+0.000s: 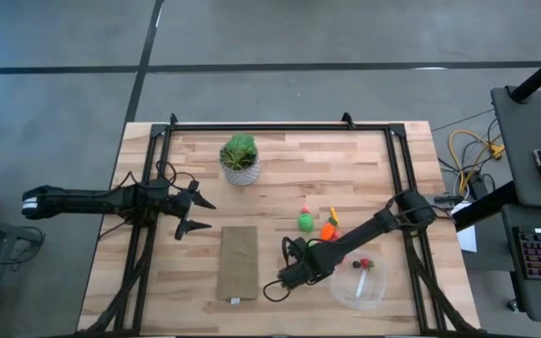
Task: Pick and placing Produce into tupperware
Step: Put the onion into the transparent container, then put the cabbage into the transparent container, then put the apple into the transparent container
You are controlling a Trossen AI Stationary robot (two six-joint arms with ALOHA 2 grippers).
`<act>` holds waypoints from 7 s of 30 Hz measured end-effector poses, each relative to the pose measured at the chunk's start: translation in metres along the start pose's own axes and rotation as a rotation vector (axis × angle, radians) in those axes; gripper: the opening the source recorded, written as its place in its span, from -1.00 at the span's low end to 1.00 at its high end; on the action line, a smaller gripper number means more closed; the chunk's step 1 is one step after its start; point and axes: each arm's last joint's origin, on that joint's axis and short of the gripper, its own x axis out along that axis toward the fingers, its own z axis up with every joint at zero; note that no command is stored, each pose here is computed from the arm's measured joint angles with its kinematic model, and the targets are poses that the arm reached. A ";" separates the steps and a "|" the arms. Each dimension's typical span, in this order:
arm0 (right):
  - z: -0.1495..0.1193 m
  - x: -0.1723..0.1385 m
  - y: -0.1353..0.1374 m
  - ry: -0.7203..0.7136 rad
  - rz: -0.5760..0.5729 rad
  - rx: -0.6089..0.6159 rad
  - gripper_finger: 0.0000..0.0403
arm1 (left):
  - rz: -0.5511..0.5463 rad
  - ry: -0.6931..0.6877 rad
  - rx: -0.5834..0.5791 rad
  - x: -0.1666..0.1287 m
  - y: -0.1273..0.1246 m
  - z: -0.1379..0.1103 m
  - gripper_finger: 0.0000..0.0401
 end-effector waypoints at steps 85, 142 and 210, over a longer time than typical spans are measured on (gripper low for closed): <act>-0.118 -0.074 -0.091 0.156 -0.194 -0.010 0.28 | -0.001 -0.001 0.000 0.000 0.000 0.000 0.41; 0.043 -0.020 -0.036 -0.004 -0.059 -0.251 0.75 | 0.000 0.000 0.000 0.001 0.000 0.000 0.41; -0.086 -0.079 -0.101 0.160 -0.171 0.025 0.61 | 0.000 0.005 -0.001 0.001 0.000 0.000 0.41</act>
